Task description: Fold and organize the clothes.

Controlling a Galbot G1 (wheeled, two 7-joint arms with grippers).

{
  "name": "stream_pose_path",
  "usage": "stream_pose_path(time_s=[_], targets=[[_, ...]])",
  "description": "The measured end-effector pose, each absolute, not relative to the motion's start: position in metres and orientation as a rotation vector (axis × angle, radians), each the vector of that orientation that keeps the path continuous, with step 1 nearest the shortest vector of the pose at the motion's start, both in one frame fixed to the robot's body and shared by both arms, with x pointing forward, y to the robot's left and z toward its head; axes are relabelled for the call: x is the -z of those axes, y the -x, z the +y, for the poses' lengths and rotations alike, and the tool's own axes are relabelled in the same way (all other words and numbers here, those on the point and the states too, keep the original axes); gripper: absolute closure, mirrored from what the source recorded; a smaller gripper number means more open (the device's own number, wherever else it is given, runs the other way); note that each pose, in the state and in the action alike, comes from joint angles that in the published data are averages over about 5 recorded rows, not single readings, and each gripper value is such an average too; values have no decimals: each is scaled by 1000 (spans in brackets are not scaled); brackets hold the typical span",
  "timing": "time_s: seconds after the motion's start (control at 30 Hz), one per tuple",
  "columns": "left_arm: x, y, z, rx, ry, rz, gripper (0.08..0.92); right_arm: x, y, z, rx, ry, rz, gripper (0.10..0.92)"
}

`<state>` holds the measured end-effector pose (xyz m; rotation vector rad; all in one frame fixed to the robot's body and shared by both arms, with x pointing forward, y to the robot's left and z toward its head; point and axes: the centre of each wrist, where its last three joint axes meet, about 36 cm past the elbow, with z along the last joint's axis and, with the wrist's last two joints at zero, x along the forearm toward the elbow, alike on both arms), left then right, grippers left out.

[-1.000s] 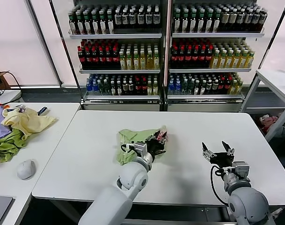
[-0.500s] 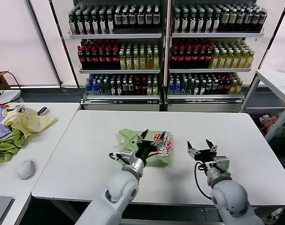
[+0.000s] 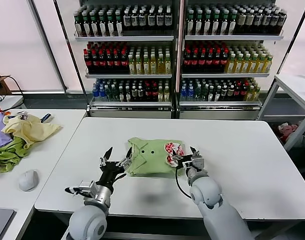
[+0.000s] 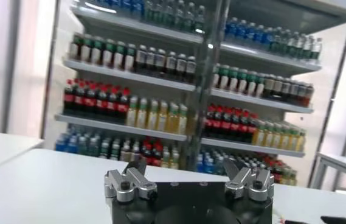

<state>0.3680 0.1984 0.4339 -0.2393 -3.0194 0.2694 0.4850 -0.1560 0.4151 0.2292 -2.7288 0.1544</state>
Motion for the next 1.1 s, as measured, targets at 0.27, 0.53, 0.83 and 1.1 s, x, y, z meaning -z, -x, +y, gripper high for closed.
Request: stream_pose_path(time_s=[0.27,0.53,0.83,1.1], targets=[[-436,-349,209,-231,206,-3021,177,-400,-495,-147,-159,-216,-2677,323],[-436,-342,210,-220,206,-3015,177,-395,-501,-152,-139,-215,-2656,548],[-436,-336,206,-219,216,-3009,177,-399,-515,-183,-187,-178,-2665,805],[-437,-334,201,-217,231,-3006,177,-412,-537,-231,-294,-134,-2715,884]])
